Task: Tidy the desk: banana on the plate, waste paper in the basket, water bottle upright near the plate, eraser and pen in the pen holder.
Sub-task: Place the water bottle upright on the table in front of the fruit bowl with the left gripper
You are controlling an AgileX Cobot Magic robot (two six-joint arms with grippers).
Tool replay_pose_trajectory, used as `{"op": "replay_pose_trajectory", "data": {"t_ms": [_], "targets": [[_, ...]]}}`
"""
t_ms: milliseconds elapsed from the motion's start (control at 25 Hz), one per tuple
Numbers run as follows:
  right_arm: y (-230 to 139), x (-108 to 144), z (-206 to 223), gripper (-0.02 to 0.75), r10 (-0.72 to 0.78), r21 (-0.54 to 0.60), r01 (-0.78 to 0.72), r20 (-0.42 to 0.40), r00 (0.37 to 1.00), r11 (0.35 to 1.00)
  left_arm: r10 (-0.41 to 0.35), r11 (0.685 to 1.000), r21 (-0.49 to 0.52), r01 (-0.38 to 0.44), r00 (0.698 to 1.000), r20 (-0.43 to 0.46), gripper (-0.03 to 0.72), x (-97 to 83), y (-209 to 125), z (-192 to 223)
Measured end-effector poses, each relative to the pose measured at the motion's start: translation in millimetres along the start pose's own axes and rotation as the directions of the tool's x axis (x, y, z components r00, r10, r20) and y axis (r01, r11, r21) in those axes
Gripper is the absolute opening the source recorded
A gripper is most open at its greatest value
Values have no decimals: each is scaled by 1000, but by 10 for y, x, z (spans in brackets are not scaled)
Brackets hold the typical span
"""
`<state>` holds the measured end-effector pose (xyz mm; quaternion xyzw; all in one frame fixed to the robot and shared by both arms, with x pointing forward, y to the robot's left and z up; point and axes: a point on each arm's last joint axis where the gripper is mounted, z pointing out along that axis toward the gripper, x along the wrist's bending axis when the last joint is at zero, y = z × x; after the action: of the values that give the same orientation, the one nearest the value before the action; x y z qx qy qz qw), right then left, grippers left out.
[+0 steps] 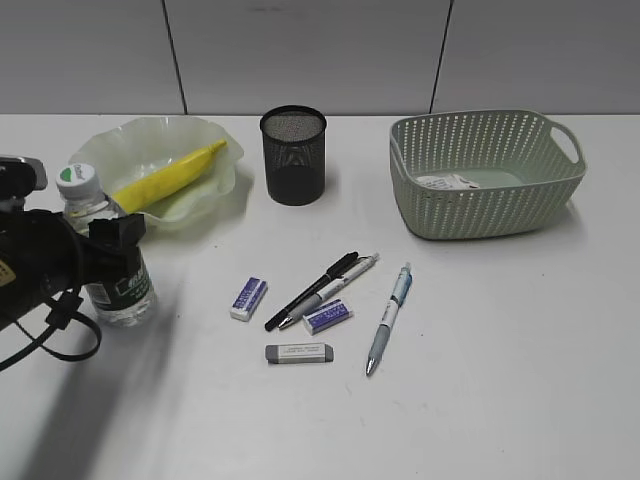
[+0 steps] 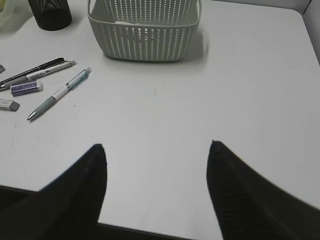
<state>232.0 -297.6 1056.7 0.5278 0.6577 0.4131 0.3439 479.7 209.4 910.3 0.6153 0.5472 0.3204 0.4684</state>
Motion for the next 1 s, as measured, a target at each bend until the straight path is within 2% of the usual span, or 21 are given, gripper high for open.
{"op": "replay_pose_trajectory", "data": {"t_ms": [1000], "targets": [[0,0,0,499,0,0,0,0,1000,1000,8,1000,-20,-8,1000,8,525,-6,4,10]]}}
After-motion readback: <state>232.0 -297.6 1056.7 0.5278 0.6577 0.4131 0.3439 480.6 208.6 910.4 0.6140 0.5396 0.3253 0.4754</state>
